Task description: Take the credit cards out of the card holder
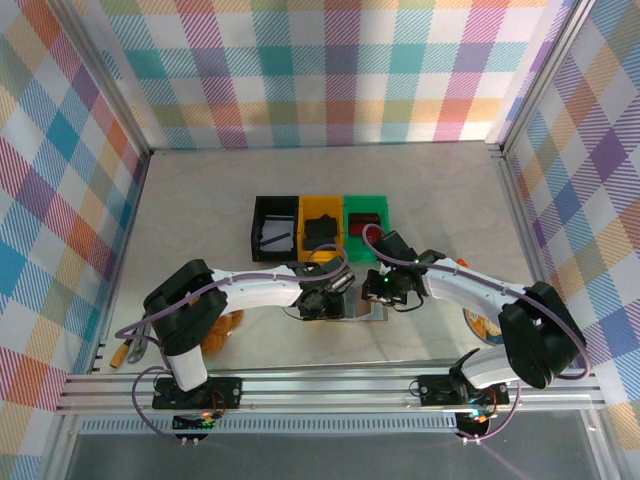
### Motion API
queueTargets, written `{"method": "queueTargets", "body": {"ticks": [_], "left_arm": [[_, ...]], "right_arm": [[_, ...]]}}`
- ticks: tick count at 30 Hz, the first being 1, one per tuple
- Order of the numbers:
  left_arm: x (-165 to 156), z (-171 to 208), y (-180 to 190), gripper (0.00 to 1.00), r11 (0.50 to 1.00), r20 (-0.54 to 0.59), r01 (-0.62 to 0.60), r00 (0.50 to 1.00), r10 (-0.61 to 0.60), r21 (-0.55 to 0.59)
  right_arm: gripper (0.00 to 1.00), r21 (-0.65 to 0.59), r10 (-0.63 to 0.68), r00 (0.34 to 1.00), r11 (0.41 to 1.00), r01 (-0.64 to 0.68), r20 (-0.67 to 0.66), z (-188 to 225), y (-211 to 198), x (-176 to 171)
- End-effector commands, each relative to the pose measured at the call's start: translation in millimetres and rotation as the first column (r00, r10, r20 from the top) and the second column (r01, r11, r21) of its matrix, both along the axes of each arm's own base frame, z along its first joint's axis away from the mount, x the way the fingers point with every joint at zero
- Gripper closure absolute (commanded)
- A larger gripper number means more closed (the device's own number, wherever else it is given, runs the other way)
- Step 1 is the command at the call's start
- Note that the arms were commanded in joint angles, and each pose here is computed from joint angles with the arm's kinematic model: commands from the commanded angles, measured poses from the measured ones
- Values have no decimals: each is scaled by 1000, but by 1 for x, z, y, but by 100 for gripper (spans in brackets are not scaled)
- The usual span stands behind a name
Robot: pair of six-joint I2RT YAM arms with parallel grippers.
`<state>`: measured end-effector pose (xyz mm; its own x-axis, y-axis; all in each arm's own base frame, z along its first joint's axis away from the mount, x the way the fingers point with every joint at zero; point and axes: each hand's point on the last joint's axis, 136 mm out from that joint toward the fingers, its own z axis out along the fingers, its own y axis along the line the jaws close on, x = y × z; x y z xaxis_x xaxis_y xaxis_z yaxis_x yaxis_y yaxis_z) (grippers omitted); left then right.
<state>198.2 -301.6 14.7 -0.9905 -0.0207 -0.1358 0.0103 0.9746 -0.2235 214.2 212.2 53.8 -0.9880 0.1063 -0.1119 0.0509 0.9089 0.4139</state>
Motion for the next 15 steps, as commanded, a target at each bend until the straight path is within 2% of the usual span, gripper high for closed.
{"method": "queueTargets", "body": {"ticks": [1,4,6,15], "left_arm": [[-23,-51,30,48,992,-104,0,994,14,127],[-23,-52,29,48,992,-108,1,994,13,128],[-23,-52,29,48,992,-107,0,994,13,124],[-23,-51,30,48,992,-102,-1,995,14,125]], "right_arm": [[77,12,16,1000,1000,-16,25,14,3,1],[66,-26,4,999,1000,-3,36,14,-4,3],[63,-42,4,1000,999,-3,31,12,-7,2],[61,-120,-7,1000,993,9,21,3,-18,3]]}}
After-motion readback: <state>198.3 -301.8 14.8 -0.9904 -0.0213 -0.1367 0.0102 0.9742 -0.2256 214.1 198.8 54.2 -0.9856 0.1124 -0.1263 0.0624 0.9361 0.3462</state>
